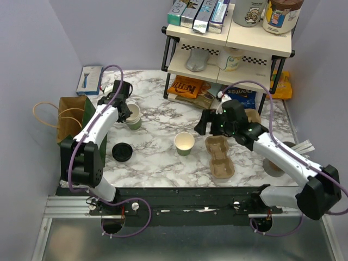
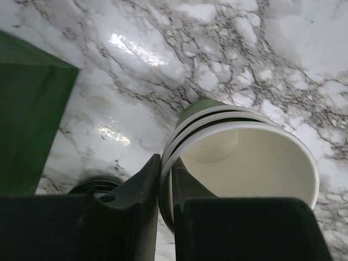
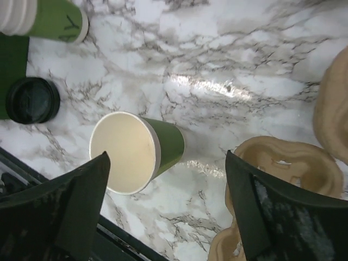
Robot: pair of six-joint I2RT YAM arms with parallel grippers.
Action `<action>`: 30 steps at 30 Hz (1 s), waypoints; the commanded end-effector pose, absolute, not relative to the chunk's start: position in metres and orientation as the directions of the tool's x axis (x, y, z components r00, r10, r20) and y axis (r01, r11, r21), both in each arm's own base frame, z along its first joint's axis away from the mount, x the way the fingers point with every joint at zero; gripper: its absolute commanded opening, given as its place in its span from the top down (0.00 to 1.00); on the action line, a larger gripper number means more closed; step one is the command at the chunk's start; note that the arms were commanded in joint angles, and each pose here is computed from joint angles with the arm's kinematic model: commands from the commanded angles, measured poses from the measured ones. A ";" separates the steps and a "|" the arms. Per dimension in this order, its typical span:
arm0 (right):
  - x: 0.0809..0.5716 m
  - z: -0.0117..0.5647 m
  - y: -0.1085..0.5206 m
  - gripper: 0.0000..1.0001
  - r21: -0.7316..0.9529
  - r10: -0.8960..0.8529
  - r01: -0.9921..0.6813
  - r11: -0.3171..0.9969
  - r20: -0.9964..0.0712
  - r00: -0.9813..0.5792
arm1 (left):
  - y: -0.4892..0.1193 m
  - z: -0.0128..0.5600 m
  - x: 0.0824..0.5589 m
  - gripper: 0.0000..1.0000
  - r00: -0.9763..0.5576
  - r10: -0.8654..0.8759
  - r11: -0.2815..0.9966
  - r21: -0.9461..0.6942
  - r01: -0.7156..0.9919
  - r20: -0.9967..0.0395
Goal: Pack the takeout coffee
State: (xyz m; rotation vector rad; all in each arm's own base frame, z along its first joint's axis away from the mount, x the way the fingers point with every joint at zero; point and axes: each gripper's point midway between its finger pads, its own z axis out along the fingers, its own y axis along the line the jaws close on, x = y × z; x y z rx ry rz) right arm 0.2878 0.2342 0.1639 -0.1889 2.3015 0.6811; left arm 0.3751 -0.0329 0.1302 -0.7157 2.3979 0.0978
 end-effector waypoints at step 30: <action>0.274 0.231 0.189 0.00 0.203 -0.011 -0.460 0.864 -0.907 -0.420 | -0.045 0.185 0.261 0.01 -0.563 -0.543 0.818 -0.239 -0.524 -0.623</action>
